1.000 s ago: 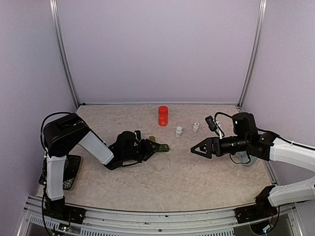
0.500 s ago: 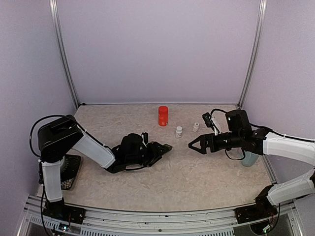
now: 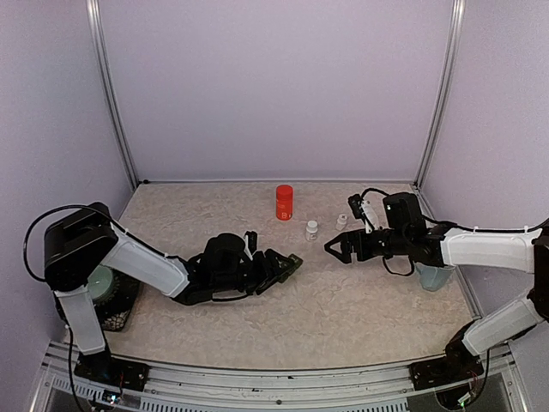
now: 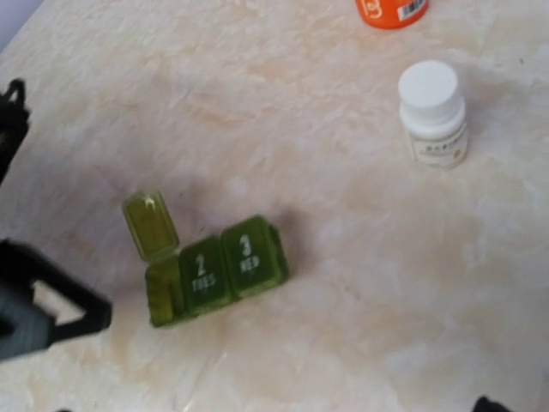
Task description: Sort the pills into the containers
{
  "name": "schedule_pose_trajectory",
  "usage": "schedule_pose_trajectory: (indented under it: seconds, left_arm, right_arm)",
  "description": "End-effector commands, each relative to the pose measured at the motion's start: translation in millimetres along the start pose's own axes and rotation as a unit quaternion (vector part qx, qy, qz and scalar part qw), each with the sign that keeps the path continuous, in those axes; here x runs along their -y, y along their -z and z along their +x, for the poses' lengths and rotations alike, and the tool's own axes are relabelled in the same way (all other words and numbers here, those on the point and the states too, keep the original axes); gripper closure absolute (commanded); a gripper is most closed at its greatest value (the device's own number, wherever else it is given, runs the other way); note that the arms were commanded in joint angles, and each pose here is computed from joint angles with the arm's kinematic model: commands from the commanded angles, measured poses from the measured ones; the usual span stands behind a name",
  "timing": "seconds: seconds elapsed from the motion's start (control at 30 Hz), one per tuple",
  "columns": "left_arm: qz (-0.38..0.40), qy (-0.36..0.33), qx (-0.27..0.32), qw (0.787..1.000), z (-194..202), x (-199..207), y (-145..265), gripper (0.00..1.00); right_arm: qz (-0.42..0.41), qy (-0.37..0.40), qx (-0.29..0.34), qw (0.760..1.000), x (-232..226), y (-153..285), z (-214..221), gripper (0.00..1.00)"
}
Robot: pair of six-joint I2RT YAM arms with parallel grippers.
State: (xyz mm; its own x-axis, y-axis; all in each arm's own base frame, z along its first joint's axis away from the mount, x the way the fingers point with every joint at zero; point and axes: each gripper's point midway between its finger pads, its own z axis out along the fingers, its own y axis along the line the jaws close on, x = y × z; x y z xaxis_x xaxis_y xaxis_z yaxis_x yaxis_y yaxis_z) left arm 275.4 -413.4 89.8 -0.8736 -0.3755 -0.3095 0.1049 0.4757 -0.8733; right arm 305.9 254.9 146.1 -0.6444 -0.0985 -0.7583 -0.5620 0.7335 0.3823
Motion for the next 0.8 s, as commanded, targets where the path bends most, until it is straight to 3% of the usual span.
schedule_pose_trajectory:
  seconds: [0.0, 0.17, 0.37, 0.77]
  left_arm:
    - [0.015, -0.022, 0.001, 1.000, 0.1, 18.1, 11.1, 0.32]
    - [-0.001, -0.096, 0.035, 0.995, -26.3, 52.6, 26.1, 0.25]
    - [-0.042, -0.162, 0.087, 0.982, -60.4, 73.1, 60.8, 0.02]
    - [-0.084, -0.184, 0.153, 0.967, -82.8, 62.8, 138.9, 0.01]
  right_arm:
    - [-0.001, 0.026, 0.046, 0.999, 4.9, -6.9, -21.8, 0.00]
    - [0.022, 0.092, 0.089, 0.992, 18.5, -20.2, -27.6, 0.00]
    - [0.042, 0.133, 0.102, 0.985, 35.6, -57.0, -34.2, 0.02]
    - [0.102, 0.100, 0.068, 0.987, 81.8, -142.0, -41.6, 0.07]
